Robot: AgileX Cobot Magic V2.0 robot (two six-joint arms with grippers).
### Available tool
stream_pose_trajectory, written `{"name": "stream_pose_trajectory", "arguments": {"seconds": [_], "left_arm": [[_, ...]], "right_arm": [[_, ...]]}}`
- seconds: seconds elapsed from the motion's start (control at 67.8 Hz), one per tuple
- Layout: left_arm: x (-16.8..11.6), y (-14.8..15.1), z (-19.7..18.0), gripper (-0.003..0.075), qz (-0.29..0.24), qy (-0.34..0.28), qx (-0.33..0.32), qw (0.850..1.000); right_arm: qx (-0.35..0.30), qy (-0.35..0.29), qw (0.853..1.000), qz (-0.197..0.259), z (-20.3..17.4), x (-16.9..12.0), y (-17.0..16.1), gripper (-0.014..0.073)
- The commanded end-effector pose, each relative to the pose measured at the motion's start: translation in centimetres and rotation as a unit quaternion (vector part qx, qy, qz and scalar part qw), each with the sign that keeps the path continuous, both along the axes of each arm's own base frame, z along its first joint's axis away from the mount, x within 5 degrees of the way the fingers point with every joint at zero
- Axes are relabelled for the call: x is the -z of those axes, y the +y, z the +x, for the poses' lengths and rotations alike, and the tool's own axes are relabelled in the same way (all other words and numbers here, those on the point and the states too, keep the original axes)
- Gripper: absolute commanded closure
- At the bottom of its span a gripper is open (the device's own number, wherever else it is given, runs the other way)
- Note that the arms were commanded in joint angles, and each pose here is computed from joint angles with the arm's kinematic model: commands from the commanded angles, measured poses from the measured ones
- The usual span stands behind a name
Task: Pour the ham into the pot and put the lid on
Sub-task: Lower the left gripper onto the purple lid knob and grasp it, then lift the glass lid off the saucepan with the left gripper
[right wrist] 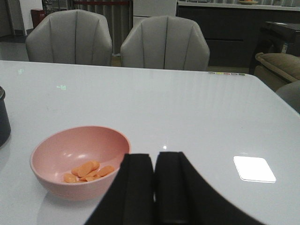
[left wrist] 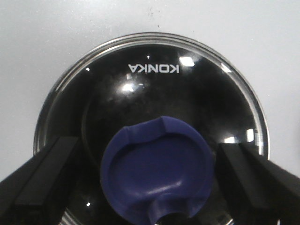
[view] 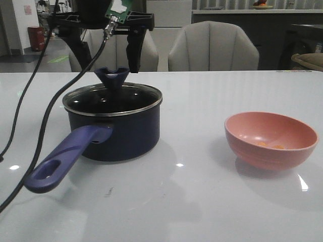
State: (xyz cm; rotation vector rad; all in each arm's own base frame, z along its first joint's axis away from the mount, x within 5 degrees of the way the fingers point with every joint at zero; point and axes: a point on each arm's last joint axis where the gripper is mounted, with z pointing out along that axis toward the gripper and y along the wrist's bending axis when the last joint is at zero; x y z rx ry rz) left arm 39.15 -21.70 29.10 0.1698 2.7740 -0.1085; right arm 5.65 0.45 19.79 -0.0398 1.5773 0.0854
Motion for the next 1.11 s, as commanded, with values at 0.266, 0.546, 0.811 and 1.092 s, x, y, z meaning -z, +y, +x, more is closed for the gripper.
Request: {"name": "stream_pose_trajectory", "arguments": {"seconds": [0.266,0.546,0.811,1.092], "left_arm": [[-1.8,-0.4,-0.3,0.0095,-0.036,-0.021,-0.016,0.999],[-1.7,-0.5,-0.2,0.0277,-0.039,-0.019,-0.016,0.999],[-1.8,-0.5,-0.2,0.0406,-0.04,-0.021,-0.016,0.999],[-4.2,-0.2,-0.6,0.0408,-0.054,-0.048,-0.016,0.997]], "right_arm": [[0.002,-0.052,0.999,-0.002,-0.2,-1.0,0.0,0.045],[0.002,-0.052,0.999,-0.002,-0.2,-1.0,0.0,0.045],[0.002,-0.052,0.999,-0.002,-0.2,-1.0,0.0,0.045],[0.002,-0.052,0.999,-0.002,-0.2,-1.0,0.0,0.045]]}}
